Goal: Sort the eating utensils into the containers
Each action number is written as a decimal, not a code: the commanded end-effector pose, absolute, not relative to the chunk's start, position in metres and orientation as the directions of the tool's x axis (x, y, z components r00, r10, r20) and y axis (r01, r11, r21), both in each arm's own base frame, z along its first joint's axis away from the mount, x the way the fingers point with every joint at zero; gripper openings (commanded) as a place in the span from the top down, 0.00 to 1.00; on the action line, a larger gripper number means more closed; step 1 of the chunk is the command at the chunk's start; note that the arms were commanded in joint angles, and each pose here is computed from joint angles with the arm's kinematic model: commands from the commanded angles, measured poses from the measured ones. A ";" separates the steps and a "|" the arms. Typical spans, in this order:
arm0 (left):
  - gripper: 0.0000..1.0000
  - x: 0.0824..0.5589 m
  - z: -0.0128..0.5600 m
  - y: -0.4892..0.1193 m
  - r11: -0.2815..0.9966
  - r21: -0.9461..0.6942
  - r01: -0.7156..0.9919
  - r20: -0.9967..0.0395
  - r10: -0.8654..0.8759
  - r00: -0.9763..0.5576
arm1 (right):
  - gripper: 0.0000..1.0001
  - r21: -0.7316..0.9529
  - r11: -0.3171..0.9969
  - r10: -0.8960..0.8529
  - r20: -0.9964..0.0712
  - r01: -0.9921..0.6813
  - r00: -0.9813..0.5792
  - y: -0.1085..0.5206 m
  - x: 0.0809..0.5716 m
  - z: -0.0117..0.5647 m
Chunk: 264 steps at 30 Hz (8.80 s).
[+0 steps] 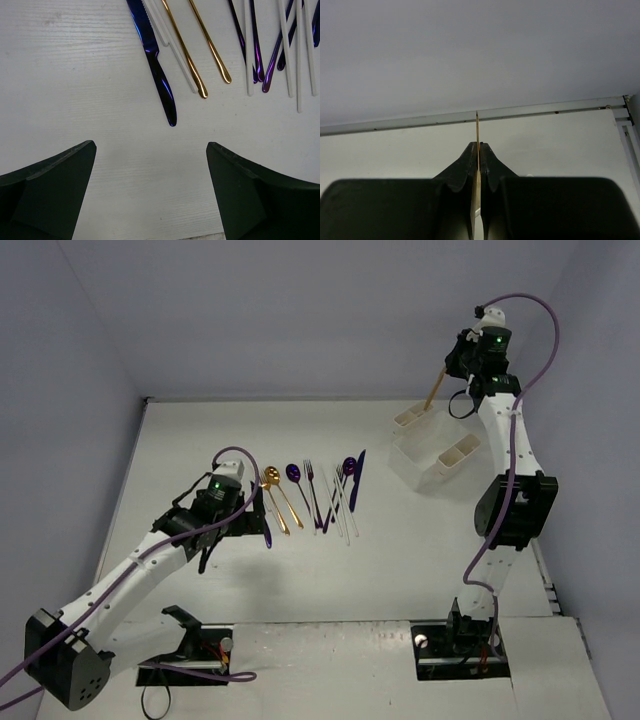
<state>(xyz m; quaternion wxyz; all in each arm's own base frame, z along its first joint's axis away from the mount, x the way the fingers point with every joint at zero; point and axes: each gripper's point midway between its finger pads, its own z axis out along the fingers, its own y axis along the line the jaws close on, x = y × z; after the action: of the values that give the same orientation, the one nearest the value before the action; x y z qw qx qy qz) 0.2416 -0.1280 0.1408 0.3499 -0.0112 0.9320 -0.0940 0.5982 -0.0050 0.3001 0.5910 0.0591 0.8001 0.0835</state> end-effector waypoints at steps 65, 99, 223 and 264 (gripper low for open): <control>0.33 0.302 0.083 -0.147 0.966 -0.104 -0.238 -0.502 -0.258 -0.826 | 0.12 0.327 0.940 0.340 -0.917 0.095 -0.210 0.014 0.331 0.299; 0.98 0.314 0.007 -0.124 0.939 0.034 -0.343 -0.372 -0.307 -0.876 | 0.12 0.240 0.969 0.211 -0.931 -0.062 -0.298 0.044 0.285 0.286; 0.05 0.271 0.166 -0.141 0.974 -0.146 0.175 -0.708 0.021 -0.706 | 0.94 0.226 0.935 0.104 -0.912 -0.273 -0.397 0.011 0.604 0.262; 0.05 0.310 0.192 -0.172 0.973 -0.198 0.114 -0.699 -0.059 -0.713 | 0.18 0.189 0.980 0.190 -0.831 0.057 -0.522 0.138 0.383 0.231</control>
<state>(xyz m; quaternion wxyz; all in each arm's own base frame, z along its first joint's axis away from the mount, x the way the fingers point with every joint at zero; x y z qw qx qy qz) 0.3020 -0.1908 0.1599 0.3252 0.0535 0.9358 -0.1250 0.3940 0.1138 0.2617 0.5055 0.0378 0.8570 0.0923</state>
